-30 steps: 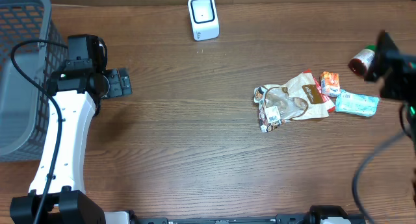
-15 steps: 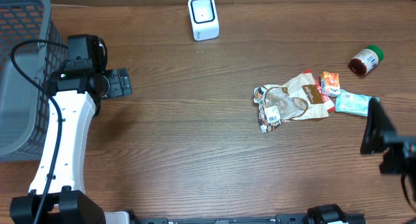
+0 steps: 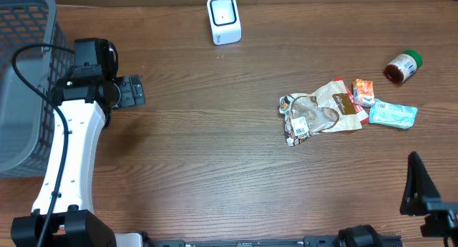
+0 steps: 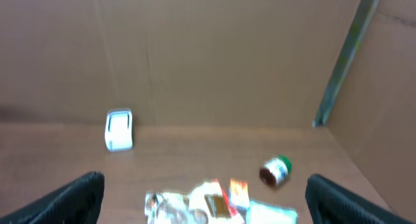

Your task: Scan the item barcode

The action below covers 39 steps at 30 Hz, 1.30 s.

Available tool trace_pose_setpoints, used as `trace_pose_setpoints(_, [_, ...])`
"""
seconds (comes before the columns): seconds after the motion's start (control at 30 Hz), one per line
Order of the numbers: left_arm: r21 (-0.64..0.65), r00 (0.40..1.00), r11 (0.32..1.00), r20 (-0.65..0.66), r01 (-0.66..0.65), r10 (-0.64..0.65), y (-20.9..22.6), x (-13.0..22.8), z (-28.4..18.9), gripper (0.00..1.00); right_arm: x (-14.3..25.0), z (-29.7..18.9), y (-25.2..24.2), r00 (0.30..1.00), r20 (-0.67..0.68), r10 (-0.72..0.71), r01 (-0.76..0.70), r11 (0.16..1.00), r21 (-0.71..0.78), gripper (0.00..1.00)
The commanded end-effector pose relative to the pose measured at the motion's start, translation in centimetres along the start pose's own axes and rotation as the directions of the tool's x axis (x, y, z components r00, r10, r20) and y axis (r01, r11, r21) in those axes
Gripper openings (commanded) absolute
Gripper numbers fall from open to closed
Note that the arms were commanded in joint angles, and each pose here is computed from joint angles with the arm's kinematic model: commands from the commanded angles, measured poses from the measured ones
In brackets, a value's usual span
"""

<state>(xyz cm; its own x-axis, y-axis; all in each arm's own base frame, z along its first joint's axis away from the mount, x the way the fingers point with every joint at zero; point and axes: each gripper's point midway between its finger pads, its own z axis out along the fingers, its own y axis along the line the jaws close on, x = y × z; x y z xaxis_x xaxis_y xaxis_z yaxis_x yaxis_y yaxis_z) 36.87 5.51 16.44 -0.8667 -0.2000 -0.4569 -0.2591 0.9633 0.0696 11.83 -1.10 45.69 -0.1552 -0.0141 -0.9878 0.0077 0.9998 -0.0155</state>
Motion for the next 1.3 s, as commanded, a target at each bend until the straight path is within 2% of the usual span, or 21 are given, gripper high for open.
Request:
trace_pose_setpoints(0.0, [-0.006, 1.0, 1.0, 0.004, -0.008, 0.008, 0.2, -0.3, 0.0, 1.0, 1.2, 0.6, 0.6, 0.999, 0.045, 0.007, -0.006, 1.0, -0.03, 1.0])
trace_pose_setpoints(0.17, [-0.006, 1.0, 1.0, 0.004, -0.008, 0.008, 0.2, -0.3, 0.0, 1.0, 2.0, 2.1, 2.1, 0.978, 0.206, 0.039, -0.017, 0.994, -0.106, 1.0])
trace_pose_setpoints(0.37, [-0.006, 1.0, 1.0, 0.004, -0.008, 0.008, 0.2, -0.3, 0.0, 1.0, 3.2, 4.4, 4.2, 0.905, 0.418, 0.078, 0.006, 0.98, -0.197, 1.0])
trace_pose_setpoints(0.6, [-0.006, 1.0, 1.0, 0.004, -0.008, 0.008, 0.2, -0.3, 0.0, 1.0, 6.4, 6.6, 5.7, 0.833, 0.542, 0.112, 0.04, 0.965, -0.26, 1.0])
trace_pose_setpoints(0.83, [-0.006, 1.0, 1.0, 0.004, -0.008, 0.008, 0.2, -0.3, 0.0, 1.0, 12.4, 11.0, 6.4, 0.852, 0.473, 0.226, -0.073, 0.944, -0.321, 1.0])
trace_pose_setpoints(1.03, [-0.006, 1.0, 1.0, 0.004, -0.008, 0.008, 0.2, -0.3, 0.0, 1.0, 16.2, 12.9, 6.6, 0.855, 0.428, 0.292, -0.141, 0.926, -0.351, 1.0])
trace_pose_setpoints(1.13, [-0.006, 1.0, 1.0, 0.004, -0.008, 0.008, 0.2, -0.3, 0.0, 1.0, 17.8, 13.6, 6.7, 0.861, 0.402, 0.312, -0.167, 0.919, -0.357, 1.0])
trace_pose_setpoints(1.27, [-0.006, 1.0, 1.0, 0.004, -0.008, 0.008, 0.2, -0.3, 0.0, 1.0, 20.1, 14.7, 6.9, 0.903, 0.308, 0.3, -0.19, 0.921, -0.34, 1.0])
